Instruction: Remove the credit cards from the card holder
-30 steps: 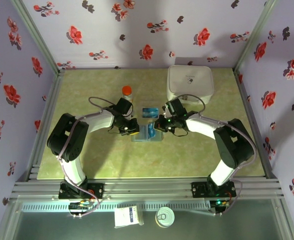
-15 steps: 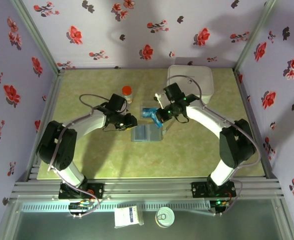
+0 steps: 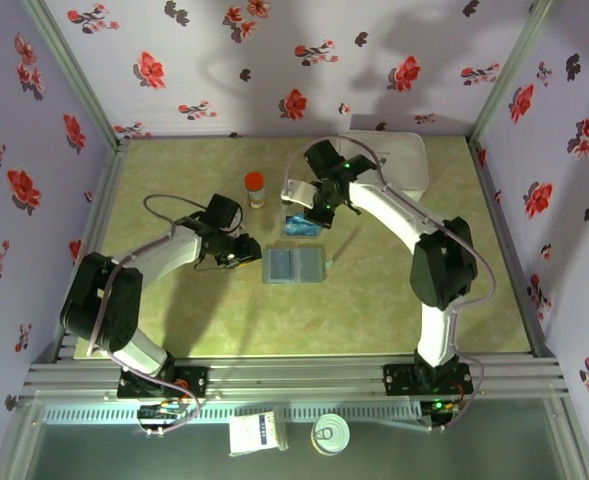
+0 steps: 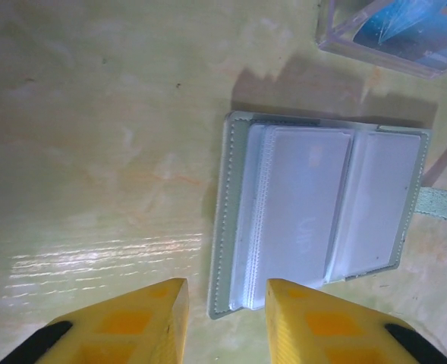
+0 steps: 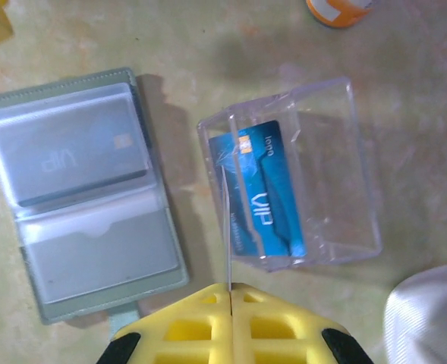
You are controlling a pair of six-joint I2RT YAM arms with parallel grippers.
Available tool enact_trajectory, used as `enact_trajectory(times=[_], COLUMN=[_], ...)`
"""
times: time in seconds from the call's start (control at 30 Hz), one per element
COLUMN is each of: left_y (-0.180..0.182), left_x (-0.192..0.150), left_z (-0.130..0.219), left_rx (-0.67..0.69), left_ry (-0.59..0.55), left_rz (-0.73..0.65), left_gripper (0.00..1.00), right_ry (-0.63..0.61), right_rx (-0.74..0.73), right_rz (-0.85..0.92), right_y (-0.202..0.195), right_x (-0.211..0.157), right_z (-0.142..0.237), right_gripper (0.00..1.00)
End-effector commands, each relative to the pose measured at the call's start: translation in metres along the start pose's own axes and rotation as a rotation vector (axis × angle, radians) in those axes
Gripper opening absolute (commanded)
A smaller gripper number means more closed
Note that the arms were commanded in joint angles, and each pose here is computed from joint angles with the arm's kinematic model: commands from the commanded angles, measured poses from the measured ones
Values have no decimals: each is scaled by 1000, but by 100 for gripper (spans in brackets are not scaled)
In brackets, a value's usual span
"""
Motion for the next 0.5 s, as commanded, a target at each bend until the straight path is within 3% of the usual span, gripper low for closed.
enact_trajectory(times=[0.0, 0.47], left_y=[10, 23], left_x=[-3, 4], left_z=[7, 12], left_rx=[31, 44], left_ry=[-9, -21], left_rz=[-14, 12], left_gripper=[32, 32], right_ry=[63, 83], right_rx=[46, 143], right_rz=[94, 95], right_y=[-3, -31], right_x=[-3, 15], right_z=[-3, -39], right_gripper=[0, 0])
Point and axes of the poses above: each hand's point on the last joint's axis, 136 mm out from that joint toward the fingers, its own z axis back along the fingers, its own y axis along the line the jaws close on, x = y × z, the point moved 3 cm from there along z, back along the fingers, and after that the axes turned 5 degrees about -z, right-handed, at the moved point
